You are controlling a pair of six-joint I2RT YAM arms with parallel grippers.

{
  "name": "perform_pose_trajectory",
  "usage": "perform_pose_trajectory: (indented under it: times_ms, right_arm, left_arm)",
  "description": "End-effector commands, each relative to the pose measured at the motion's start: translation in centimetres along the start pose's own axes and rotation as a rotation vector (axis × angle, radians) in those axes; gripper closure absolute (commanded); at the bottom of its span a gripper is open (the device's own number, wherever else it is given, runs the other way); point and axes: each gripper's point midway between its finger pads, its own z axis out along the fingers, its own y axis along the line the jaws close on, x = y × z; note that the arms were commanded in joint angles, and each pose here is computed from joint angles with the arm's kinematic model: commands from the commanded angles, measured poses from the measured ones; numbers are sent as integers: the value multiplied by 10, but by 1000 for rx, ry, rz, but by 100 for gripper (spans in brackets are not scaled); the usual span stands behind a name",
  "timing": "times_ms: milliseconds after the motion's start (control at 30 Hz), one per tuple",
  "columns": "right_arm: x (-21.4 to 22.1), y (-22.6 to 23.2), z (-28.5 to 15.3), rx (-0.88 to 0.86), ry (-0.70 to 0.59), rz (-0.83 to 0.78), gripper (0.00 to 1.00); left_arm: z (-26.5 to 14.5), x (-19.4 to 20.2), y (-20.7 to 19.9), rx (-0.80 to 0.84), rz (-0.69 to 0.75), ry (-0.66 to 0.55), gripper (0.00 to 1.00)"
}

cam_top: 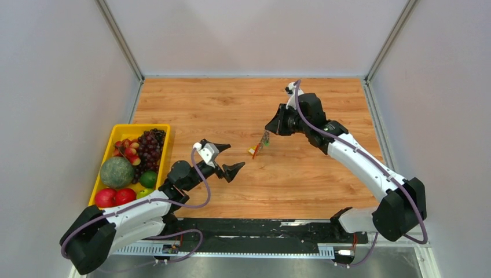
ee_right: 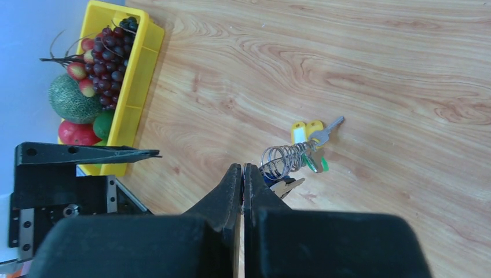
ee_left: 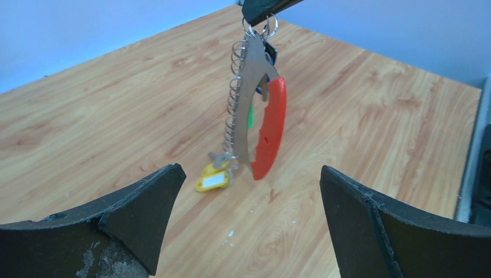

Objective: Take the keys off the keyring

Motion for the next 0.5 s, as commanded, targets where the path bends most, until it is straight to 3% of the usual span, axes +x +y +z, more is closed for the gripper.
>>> perform_pose_trajectory:
  times_ms: [0, 467]
  right_arm:
    - [-31, 36, -24, -94, -80, 35, 100]
    - [-29, 38, -27, -97, -76, 54, 100]
  left_arm:
    - [21, -36, 2, 7, 138, -102, 0]
    - [43, -19, -21, -45, 169, -64, 3]
